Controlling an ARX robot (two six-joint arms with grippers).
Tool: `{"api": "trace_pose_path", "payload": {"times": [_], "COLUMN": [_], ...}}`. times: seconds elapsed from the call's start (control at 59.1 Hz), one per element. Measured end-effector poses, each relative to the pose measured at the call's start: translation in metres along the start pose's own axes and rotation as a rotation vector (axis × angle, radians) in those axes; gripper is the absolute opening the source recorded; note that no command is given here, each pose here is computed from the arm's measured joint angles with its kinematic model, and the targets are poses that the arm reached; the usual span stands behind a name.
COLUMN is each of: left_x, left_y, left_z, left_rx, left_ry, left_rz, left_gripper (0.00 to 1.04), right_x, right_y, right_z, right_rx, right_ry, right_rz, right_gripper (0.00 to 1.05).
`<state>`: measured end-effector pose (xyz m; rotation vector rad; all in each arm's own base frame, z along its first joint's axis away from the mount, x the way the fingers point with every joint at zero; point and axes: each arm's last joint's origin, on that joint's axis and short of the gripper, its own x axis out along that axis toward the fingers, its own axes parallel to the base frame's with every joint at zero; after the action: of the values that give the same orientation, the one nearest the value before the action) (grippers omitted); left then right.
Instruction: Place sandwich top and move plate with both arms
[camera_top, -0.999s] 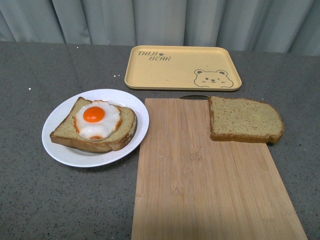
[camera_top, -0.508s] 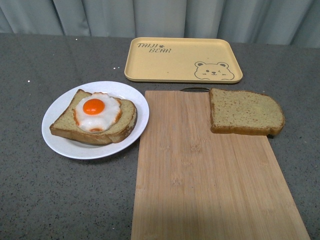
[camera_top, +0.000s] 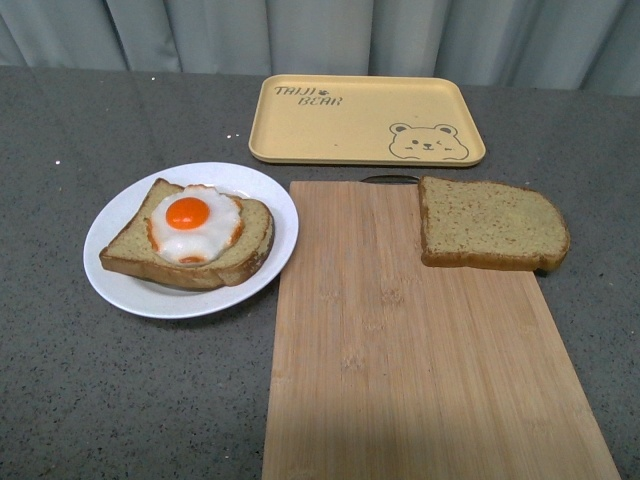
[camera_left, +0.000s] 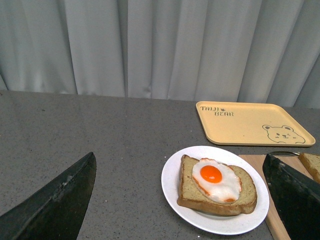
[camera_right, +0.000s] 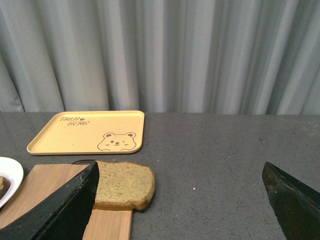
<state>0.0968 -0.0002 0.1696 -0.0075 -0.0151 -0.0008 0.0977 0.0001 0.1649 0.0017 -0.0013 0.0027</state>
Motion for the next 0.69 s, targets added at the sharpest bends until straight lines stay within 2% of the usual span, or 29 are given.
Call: {"api": "trace_pose_path", "payload": {"times": [0.694], "left_x": [0.0000], "left_y": [0.0000], "left_z": [0.0001], "left_rx": [0.000], "left_ry": [0.000], "left_rz": [0.000], "left_gripper": [0.98], "right_x": [0.0000], "right_y": [0.0000], "right_z": [0.0000], "right_rx": [0.000], "right_ry": [0.000], "right_rz": [0.000], "right_gripper": [0.95]}}
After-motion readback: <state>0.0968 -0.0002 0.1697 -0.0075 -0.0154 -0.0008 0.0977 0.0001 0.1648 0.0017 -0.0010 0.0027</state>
